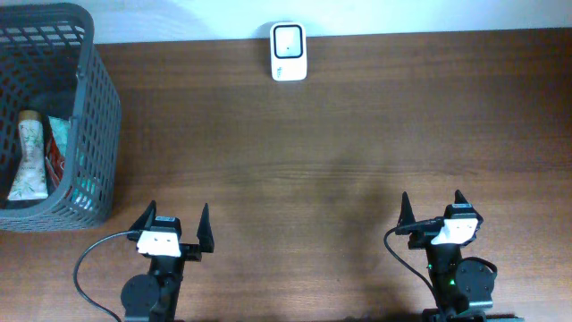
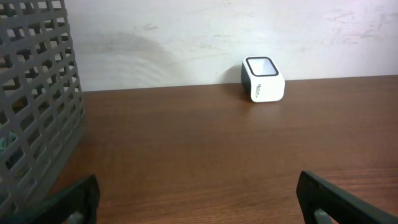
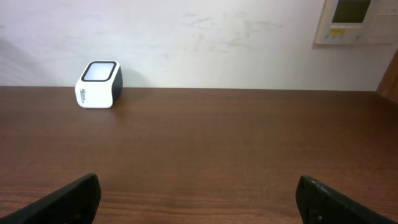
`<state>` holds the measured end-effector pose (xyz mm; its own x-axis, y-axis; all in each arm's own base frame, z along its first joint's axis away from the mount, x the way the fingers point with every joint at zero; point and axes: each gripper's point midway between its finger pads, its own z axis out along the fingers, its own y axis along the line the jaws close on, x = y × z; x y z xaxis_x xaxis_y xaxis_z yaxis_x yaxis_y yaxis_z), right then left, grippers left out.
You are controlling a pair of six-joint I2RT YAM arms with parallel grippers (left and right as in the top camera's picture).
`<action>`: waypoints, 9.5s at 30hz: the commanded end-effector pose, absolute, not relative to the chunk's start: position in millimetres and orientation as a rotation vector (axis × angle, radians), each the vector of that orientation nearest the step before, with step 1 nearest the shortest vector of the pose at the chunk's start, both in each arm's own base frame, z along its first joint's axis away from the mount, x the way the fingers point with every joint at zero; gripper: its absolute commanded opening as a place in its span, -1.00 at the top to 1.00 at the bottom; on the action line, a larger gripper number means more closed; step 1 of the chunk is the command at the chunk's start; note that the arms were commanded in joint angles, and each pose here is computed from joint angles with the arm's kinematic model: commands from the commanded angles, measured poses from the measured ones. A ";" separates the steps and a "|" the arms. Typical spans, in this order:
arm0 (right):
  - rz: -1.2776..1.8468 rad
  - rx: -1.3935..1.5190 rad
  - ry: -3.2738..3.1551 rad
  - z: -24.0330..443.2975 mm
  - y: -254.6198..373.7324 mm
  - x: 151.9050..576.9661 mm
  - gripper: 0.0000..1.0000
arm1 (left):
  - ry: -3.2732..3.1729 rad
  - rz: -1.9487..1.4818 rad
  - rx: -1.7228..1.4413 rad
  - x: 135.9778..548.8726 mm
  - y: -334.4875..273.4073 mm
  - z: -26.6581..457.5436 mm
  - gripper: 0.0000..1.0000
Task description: Scan the item barcode
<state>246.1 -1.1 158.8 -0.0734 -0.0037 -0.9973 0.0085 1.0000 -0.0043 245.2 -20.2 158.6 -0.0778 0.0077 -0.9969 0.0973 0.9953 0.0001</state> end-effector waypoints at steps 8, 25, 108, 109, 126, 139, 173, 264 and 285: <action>-0.024 0.024 1.648 155.9 -5.2 245.9 -0.97 | 1.622 -0.089 0.112 244.9 -24.8 162.5 -0.98; -0.024 0.024 1.649 155.8 -5.1 245.9 -0.97 | 0.585 -0.114 0.301 121.2 -54.9 421.2 -0.98; -0.024 0.024 1.649 155.8 -5.1 245.9 -0.97 | 2.166 0.506 -0.378 477.7 284.1 289.7 -0.98; -0.024 0.024 1.649 155.8 -5.2 245.9 -0.97 | 2.201 0.492 -0.384 476.1 285.7 277.7 -0.98; -0.024 0.024 1.649 155.8 -5.2 245.9 -0.97 | 2.563 0.044 -0.360 482.9 253.1 116.4 -0.38; -0.024 0.024 1.649 155.8 -5.1 245.9 -0.97 | 2.767 0.038 -0.459 455.1 255.3 46.7 -0.29; -0.024 0.024 1.649 155.8 -5.2 245.9 -0.97 | 1.933 -0.956 0.002 455.0 -41.6 475.8 1.00; -0.024 0.024 1.649 155.8 -5.1 245.9 -0.97 | 2.929 0.215 -0.631 403.9 274.9 35.3 1.00; -0.024 0.024 1.649 155.8 -5.2 245.9 -0.97 | 2.098 -0.498 -0.337 475.3 166.9 368.7 1.00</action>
<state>246.1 -1.7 158.7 -0.0738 -0.0033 -0.9973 0.0119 0.9999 -0.0042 481.8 206.7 293.6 -0.6152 -0.4792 -0.6261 -0.2578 0.8727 -0.4146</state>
